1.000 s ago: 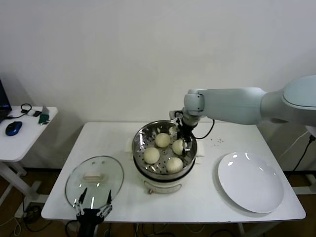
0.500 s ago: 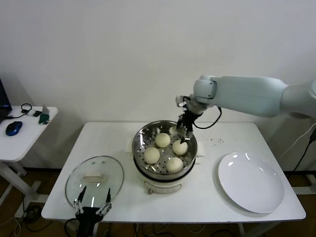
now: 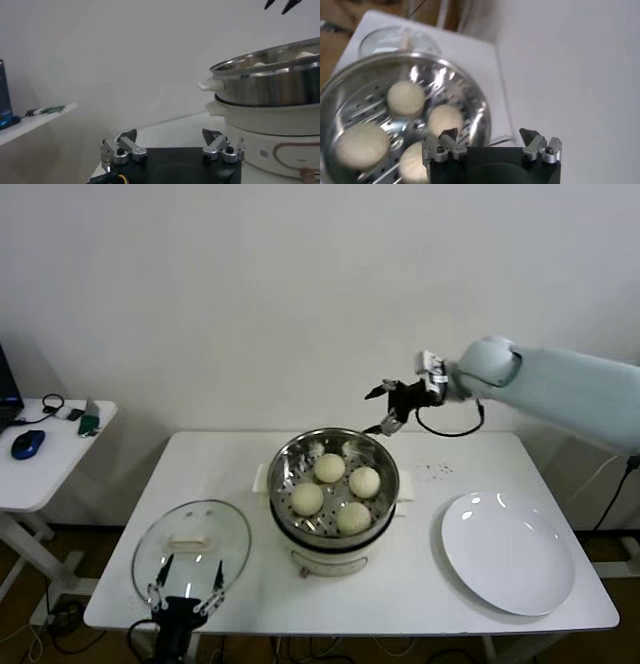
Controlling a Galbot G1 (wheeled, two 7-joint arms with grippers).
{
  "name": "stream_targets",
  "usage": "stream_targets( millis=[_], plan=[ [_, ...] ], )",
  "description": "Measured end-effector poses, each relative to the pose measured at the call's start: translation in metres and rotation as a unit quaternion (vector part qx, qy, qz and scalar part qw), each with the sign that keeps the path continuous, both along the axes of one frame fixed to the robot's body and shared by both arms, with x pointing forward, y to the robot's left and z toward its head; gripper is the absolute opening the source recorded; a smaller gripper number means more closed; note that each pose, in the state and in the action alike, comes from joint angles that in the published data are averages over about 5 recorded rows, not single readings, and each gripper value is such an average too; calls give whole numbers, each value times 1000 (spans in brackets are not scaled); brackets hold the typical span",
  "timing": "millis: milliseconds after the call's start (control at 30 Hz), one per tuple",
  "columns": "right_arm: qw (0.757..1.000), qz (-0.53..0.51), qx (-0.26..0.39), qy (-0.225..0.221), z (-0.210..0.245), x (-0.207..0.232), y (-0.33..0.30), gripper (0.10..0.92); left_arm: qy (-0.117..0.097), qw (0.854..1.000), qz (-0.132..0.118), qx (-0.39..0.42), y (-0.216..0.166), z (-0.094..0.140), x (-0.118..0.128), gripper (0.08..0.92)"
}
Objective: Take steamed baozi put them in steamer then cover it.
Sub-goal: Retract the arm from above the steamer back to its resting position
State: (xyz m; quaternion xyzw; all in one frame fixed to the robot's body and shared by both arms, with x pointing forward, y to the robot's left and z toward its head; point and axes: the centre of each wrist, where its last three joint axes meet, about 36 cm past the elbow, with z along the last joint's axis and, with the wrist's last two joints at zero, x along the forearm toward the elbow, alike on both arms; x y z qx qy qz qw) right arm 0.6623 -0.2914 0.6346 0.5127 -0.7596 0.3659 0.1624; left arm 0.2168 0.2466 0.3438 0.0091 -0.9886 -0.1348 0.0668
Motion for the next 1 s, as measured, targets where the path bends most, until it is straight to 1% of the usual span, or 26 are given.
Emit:
stream_targets(
  millis=[133, 300, 500, 667, 833, 933, 1000],
  plan=[
    [996, -40, 72, -33, -28, -18, -29, 823, -7, 1000, -3, 11, 0, 6, 7, 823],
    [981, -96, 150, -73, -59, -42, -54, 823, -10, 999, -13, 34, 1, 15, 11, 823],
    [953, -165, 230, -108, -90, -73, -70, 823, -10, 998, -17, 63, 1, 24, 14, 823],
    [924, -224, 283, -123, -116, -102, -77, 823, -9, 994, -13, 107, 4, 32, 16, 823],
    [894, -285, 322, -128, -141, -135, -84, 823, -10, 984, -9, 177, 11, 38, 19, 823],
    [875, -320, 340, -130, -156, -156, -92, 823, -10, 973, -9, 229, 15, 40, 20, 823],
    [862, -343, 349, -132, -165, -171, -99, 823, -9, 963, -11, 268, 18, 41, 21, 823]
  ],
)
